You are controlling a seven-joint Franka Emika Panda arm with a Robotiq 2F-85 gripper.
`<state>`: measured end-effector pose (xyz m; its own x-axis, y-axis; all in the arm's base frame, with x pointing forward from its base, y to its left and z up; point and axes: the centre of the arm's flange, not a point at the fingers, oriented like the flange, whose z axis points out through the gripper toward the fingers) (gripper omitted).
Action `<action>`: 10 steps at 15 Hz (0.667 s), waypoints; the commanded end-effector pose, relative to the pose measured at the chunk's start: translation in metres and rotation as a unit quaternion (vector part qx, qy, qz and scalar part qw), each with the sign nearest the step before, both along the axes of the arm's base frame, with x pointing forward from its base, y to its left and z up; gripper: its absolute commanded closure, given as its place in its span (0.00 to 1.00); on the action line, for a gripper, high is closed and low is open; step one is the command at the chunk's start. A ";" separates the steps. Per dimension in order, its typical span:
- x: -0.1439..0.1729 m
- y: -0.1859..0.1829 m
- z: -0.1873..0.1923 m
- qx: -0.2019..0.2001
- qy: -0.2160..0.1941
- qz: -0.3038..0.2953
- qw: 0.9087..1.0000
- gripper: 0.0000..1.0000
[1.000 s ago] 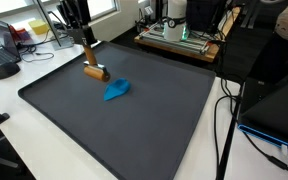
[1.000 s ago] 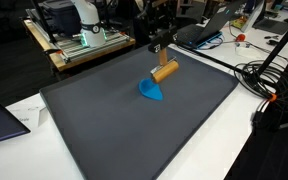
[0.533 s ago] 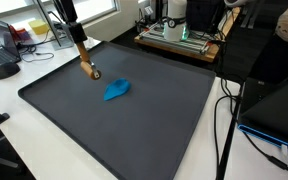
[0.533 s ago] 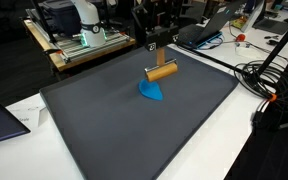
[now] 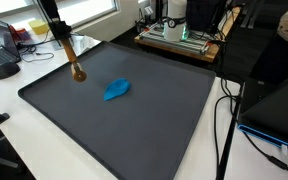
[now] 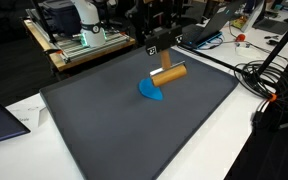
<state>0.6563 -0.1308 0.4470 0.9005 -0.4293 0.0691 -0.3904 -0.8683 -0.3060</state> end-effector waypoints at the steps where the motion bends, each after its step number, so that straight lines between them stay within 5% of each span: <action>1: 0.000 0.001 0.000 0.000 0.000 0.001 1.000 0.52; 4: 0.001 0.003 0.000 0.001 -0.001 0.002 1.000 0.52; 5: 0.008 0.005 -0.002 -0.004 0.017 -0.018 1.000 0.77; 10: 0.022 0.009 -0.024 -0.049 0.127 -0.112 0.984 0.77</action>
<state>0.6584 -0.1246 0.4216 0.8405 -0.5408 -0.0334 -0.5371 -0.8236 -0.1820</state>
